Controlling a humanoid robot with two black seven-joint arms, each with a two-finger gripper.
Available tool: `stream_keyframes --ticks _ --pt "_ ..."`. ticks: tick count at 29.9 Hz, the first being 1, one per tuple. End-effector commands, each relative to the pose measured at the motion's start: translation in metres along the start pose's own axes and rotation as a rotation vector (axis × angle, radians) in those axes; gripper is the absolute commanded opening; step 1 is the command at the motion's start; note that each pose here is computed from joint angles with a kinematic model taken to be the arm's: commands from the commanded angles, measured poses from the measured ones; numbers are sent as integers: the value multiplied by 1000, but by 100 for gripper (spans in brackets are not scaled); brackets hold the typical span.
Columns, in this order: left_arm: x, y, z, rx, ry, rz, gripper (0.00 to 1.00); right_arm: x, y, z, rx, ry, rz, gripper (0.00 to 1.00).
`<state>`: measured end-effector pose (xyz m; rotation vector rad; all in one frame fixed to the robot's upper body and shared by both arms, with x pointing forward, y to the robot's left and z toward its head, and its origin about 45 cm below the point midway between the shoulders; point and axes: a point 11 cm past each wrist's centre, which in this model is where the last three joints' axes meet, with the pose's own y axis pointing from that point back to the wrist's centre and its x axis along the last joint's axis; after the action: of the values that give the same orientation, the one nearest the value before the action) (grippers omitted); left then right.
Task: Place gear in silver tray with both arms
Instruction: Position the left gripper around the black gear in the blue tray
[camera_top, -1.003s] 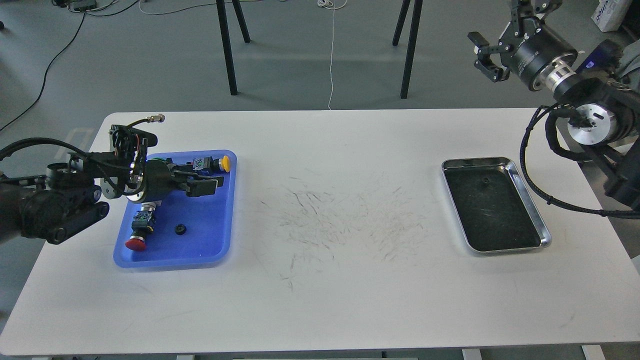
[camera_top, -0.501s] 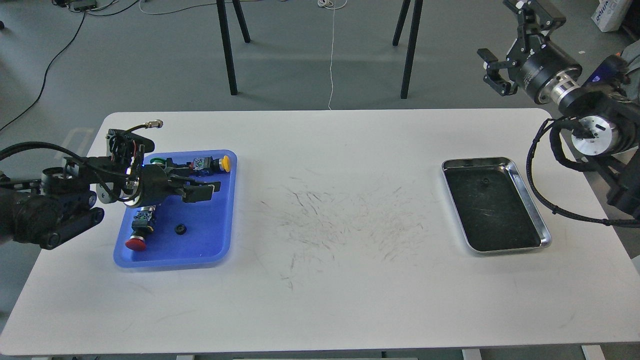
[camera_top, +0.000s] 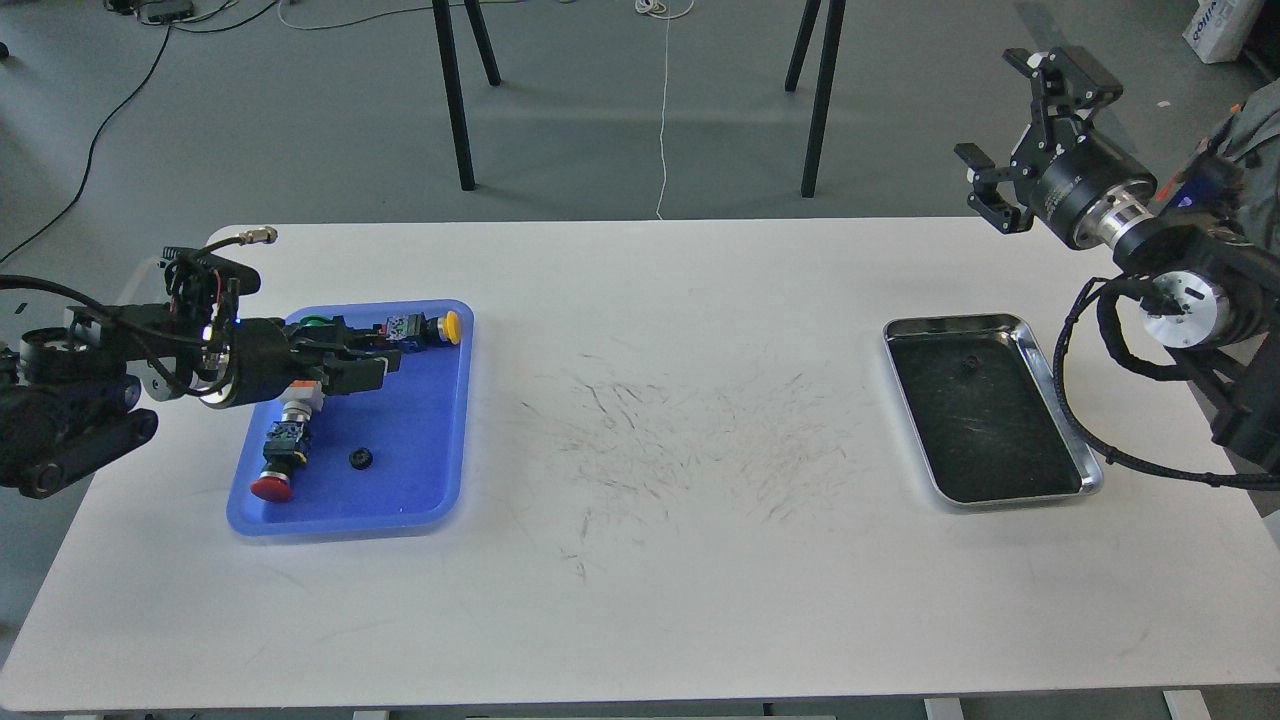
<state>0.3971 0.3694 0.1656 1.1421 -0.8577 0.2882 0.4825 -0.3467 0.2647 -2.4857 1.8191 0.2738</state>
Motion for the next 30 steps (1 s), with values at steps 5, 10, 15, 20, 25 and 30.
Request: stream_keyframes --ticks 5,10,15,20,25,30 --pt "-8 22 0 -16 -99 -56 99 4 5 11 -13 -13 14 98" --pt "-12 25 1 -25 -105 -56 98 5 7 15 -21 -15 17 98" --pt "-13 23 5 -39 -142 -24 95 7 9 18 -27 -16 21 98" --pt "-24 21 8 -57 -214 24 84 9 12 24 -38 -20 26 98" --pt "-31 20 12 -73 -252 31 80 11 15 28 -45 -22 33 98" --pt "-34 19 15 -89 -305 32 72 13 16 29 -48 -21 35 98"
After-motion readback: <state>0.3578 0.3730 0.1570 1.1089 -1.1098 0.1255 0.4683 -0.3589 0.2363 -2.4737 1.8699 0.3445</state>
